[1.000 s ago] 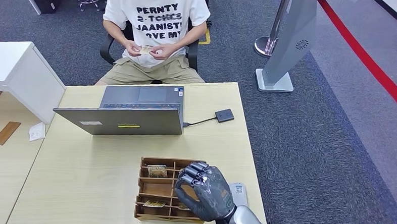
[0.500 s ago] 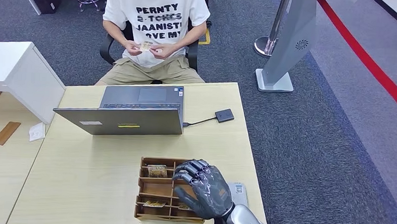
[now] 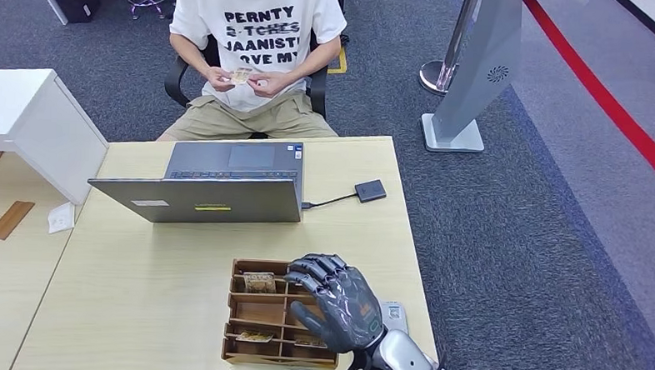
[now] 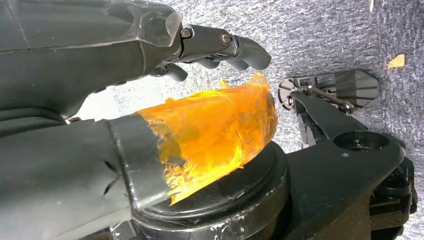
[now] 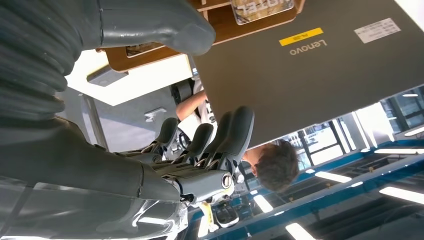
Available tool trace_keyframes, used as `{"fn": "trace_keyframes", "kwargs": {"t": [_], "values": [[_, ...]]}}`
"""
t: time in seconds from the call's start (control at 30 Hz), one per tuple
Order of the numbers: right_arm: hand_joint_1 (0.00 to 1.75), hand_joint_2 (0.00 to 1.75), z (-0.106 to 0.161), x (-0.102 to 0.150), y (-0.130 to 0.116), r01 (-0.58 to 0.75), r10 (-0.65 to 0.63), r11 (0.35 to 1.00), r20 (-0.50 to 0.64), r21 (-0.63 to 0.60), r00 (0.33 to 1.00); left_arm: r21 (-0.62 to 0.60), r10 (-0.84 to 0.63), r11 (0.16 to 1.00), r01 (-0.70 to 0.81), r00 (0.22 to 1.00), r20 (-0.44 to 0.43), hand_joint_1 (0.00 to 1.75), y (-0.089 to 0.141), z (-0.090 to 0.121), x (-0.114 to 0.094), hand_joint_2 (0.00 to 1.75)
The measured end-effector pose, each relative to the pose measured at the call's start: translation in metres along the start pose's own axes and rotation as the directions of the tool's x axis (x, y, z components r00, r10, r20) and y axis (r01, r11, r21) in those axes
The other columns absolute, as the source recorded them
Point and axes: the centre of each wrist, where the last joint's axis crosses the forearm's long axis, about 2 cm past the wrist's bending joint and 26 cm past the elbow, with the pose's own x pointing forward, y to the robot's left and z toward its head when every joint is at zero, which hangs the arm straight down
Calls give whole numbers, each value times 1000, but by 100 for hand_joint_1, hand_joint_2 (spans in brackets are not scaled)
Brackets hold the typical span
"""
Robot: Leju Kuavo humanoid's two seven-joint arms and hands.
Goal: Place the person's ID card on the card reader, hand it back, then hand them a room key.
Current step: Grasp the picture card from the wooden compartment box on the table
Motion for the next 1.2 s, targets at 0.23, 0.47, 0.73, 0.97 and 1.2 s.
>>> {"fn": "trace_keyframes", "kwargs": {"t": [0.23, 0.47, 0.73, 0.97, 1.2], "values": [[69, 175, -4, -8, 3, -28, 29, 999, -9, 42, 1000, 0, -8, 1000, 8, 1000, -3, 0, 0, 0, 0, 0], [74, 175, -6, -14, 8, -42, 45, 996, -30, 77, 999, -1, -15, 1000, 15, 1000, -5, 0, -1, 0, 0, 0], [94, 175, -3, -19, 13, -51, 58, 993, -58, 104, 997, -1, -21, 1000, 21, 1000, -7, 0, -1, 0, 0, 0], [88, 175, -1, -24, 14, -66, 75, 991, -79, 115, 994, 0, -21, 1000, 21, 1000, -7, 0, -1, 0, 0, 0], [85, 175, -1, -29, 13, -75, 87, 991, -100, 115, 991, 0, -21, 1000, 21, 1000, -7, 0, -1, 0, 0, 0]]}}
